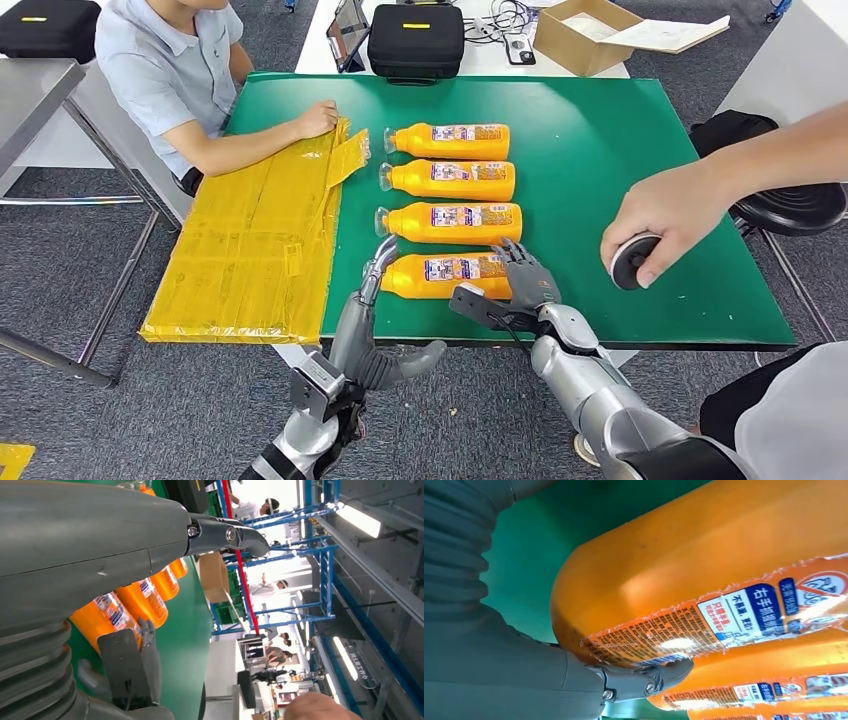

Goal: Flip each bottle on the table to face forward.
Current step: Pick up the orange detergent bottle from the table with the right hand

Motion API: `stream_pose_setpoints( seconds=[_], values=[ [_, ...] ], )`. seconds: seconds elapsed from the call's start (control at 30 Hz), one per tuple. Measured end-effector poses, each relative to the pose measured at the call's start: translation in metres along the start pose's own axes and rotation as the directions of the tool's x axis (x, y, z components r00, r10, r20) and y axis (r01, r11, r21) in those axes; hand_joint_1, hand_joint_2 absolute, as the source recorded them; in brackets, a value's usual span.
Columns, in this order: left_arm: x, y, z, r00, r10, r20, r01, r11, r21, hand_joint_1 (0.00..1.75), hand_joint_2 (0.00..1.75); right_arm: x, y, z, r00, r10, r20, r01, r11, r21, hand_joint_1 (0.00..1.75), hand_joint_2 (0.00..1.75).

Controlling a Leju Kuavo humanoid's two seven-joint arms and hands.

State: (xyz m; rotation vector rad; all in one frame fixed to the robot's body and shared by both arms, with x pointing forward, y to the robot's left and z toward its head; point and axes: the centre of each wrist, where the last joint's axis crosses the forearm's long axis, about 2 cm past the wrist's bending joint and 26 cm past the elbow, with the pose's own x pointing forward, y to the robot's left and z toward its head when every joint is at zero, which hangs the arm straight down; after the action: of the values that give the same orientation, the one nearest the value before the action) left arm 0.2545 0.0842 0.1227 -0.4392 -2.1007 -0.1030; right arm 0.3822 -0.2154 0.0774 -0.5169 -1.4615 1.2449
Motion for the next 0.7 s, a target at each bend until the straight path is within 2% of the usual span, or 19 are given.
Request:
stream_pose_setpoints(
  seconds=[0.3, 0.33, 0.37, 0.43, 0.47, 0.5, 0.7],
  values=[
    [0.002, 0.003, -0.005, 1.000, -0.004, 0.014, 0.004, 1.000, 0.008, 0.00, 1.75, -0.003, -0.013, -0.006, 0.996, -0.038, -0.078, 0.047, 0.992, 0.119, 0.00, 1.75],
    [0.002, 0.003, -0.005, 1.000, -0.004, 0.015, 0.004, 1.000, 0.008, 0.00, 1.75, -0.004, -0.014, -0.007, 0.996, -0.038, -0.081, 0.048, 0.991, 0.121, 0.09, 1.75],
    [0.002, 0.004, -0.005, 1.000, -0.005, 0.016, 0.004, 1.000, 0.008, 0.00, 1.75, -0.004, -0.014, -0.007, 0.996, -0.038, -0.083, 0.048, 0.991, 0.123, 0.42, 1.75],
    [0.002, 0.004, -0.006, 1.000, -0.005, 0.018, 0.005, 1.000, 0.009, 0.00, 1.75, -0.005, -0.015, -0.007, 0.996, -0.037, -0.087, 0.048, 0.991, 0.125, 1.29, 1.75],
    [0.002, 0.004, -0.006, 1.000, -0.006, 0.018, 0.006, 1.000, 0.009, 0.00, 1.75, -0.005, -0.015, -0.007, 0.995, -0.037, -0.090, 0.048, 0.991, 0.127, 1.63, 1.75],
    [0.002, 0.004, -0.007, 1.000, -0.006, 0.019, 0.006, 1.000, 0.009, 0.00, 1.75, -0.006, -0.015, -0.007, 0.995, -0.037, -0.094, 0.049, 0.990, 0.131, 1.73, 1.75],
    [0.003, 0.005, -0.010, 1.000, -0.005, 0.026, 0.005, 1.000, 0.002, 0.00, 1.75, -0.014, -0.024, -0.007, 0.988, -0.026, -0.150, 0.049, 0.987, 0.156, 1.75, 1.75]
  ],
)
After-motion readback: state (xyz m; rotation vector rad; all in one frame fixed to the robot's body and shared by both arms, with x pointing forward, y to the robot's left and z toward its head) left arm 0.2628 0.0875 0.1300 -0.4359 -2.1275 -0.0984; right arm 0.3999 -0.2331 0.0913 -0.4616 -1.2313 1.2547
